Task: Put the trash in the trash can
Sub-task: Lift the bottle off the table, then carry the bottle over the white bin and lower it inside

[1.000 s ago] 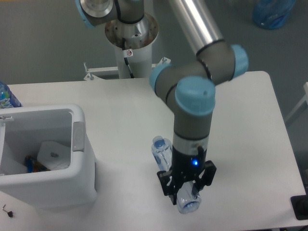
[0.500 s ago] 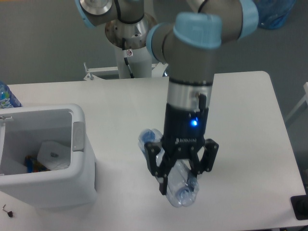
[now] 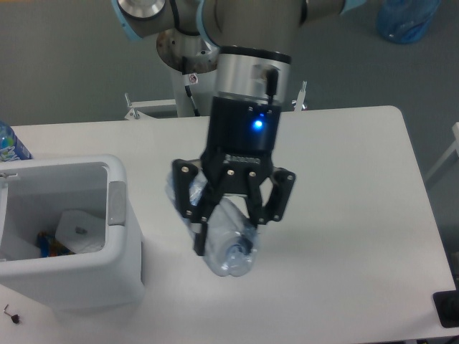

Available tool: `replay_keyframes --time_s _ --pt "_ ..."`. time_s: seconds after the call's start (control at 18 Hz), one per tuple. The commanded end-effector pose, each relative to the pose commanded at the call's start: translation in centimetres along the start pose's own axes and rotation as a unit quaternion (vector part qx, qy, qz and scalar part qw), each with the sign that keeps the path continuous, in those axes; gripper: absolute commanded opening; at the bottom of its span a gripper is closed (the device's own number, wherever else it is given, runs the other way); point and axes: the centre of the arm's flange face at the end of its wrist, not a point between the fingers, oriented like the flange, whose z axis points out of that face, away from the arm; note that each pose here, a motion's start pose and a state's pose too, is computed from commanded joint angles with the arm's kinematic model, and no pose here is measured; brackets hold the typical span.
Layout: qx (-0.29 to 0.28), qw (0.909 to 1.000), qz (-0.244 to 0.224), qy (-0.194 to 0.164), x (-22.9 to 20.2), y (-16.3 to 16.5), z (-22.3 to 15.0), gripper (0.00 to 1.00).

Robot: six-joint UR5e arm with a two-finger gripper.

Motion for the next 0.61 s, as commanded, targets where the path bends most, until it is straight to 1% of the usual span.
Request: replay_keyframes --time_s 0.11,0.61 --pt "-0.007 0.9999 0.010 0.012 2.2 0.7 0.7 0.59" --pt "-0.031 0.9984 0.027 0.038 6.5 2.9 2.9 0.60"
